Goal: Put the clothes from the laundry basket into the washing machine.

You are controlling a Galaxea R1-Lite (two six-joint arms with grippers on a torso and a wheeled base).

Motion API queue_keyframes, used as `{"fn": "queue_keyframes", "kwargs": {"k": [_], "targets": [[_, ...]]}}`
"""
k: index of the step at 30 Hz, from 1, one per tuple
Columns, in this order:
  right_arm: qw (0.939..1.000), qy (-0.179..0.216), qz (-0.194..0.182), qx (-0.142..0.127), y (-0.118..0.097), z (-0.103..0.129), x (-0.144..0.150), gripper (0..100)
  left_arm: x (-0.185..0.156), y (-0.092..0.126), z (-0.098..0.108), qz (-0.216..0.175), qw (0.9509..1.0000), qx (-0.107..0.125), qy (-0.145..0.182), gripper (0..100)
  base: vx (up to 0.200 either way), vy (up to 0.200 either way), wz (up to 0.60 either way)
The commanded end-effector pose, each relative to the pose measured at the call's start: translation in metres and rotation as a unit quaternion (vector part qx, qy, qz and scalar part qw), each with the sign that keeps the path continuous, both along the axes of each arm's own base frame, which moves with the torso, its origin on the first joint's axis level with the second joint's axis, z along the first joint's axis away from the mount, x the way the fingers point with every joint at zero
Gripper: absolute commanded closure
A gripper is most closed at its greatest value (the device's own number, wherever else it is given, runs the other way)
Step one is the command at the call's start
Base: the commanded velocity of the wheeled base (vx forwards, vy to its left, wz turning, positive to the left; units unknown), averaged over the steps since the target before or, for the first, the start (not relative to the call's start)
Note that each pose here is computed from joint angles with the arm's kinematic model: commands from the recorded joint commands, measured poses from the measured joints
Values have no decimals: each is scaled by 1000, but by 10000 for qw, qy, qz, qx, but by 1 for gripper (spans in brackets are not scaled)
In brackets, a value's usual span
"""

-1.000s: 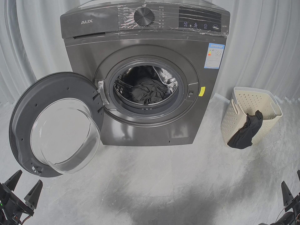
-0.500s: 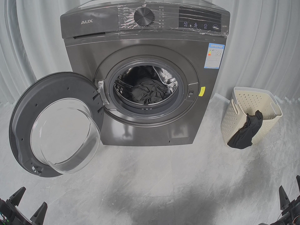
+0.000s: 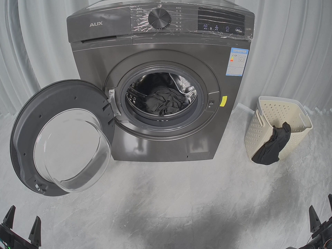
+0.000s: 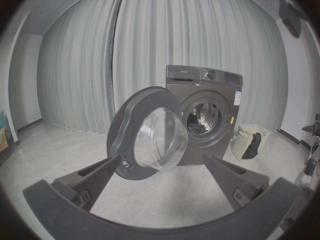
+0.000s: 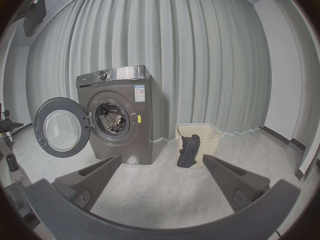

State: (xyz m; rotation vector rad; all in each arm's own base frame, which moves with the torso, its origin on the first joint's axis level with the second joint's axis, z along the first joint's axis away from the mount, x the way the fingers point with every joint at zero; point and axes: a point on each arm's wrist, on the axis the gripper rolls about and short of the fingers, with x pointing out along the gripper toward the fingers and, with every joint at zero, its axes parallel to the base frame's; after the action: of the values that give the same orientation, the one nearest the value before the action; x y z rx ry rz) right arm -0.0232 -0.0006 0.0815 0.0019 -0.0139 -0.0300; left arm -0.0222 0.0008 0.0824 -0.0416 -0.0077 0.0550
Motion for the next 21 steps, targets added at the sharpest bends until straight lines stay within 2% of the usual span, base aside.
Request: {"fn": "queue_keyframes", "kwargs": {"k": [1,9,21], "targets": [[10000,31,4,-1,0,-5,0,0,-1,-1,-7,-382,9990,231,60,0,0,0,0],[10000,31,4,-1,0,-5,0,0,-1,-1,-7,-375,9991,185,52,0,0,0,0],[10000,31,4,-1,0,-5,0,0,-1,-1,-7,-360,9991,207,60,0,0,-200,0]]}}
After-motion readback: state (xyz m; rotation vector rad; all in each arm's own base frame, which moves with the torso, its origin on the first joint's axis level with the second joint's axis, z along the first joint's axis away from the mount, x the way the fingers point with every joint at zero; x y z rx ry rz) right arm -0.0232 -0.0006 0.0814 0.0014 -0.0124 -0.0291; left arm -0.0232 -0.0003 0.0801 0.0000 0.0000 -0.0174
